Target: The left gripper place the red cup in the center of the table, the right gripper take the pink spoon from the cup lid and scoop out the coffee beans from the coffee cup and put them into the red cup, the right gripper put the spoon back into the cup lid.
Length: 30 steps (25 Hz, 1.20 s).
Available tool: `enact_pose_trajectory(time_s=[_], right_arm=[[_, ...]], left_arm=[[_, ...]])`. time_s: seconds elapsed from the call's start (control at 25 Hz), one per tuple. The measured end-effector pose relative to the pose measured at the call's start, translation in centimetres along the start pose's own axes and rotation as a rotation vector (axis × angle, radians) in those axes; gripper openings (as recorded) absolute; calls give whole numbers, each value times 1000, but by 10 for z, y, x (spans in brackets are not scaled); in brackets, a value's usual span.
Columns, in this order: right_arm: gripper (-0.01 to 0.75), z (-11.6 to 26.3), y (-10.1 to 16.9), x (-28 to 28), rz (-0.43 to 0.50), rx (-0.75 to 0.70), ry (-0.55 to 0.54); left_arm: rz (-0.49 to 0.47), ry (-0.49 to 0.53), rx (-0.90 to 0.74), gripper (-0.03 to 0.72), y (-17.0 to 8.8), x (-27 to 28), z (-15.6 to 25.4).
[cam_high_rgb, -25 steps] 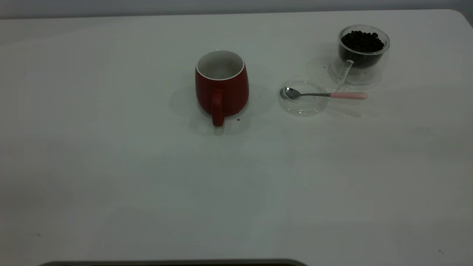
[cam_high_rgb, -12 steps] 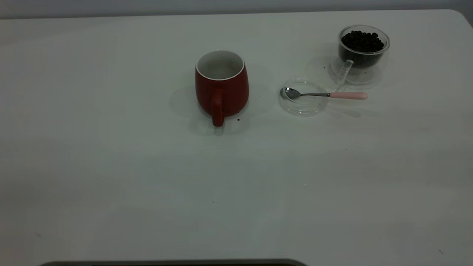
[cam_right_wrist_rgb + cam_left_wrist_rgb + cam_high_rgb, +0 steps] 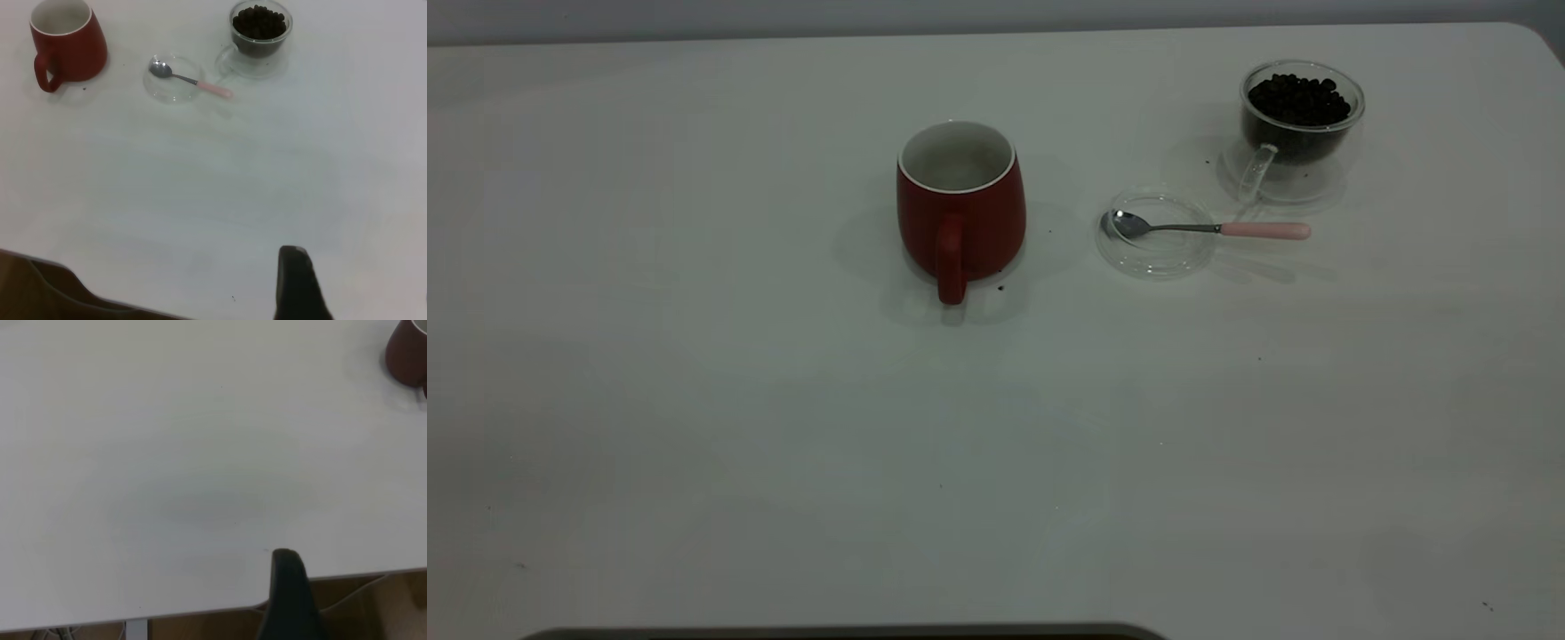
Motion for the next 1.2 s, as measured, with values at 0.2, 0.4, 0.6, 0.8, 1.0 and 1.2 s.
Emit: enact_pose_trajectory(time_s=[0.2, 0.4, 0.6, 0.8, 1.0, 1.2], right_arm=[[489, 0, 0, 0, 0, 0, 2], [489, 0, -1, 0, 27, -15, -1], [489, 0, -4, 0, 70, -35, -2], [489, 0, -11, 0, 135, -91, -5], [489, 0, -12, 0, 143, -104, -7], [489, 0, -12, 0, 143, -107, -7]], left_arm=[[0, 0, -1, 569, 0, 0, 0], [0, 0, -1, 569, 0, 0, 0], [0, 0, -1, 569, 0, 0, 0], [0, 0, -1, 569, 0, 0, 0], [0, 0, -1, 569, 0, 0, 0], [0, 0, -1, 569, 0, 0, 0]])
Point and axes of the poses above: a point on each arm's last joint axis where the gripper is mounted, x pointing back along that axis away from the gripper, y along the wrist's bending axis when the last joint is at zero, z = x × y, the point moved 2 cm from there along -x, pointing out along that axis toward the gripper, and after that the axes turned 9 degrees about -x, right-handed, at the moved point
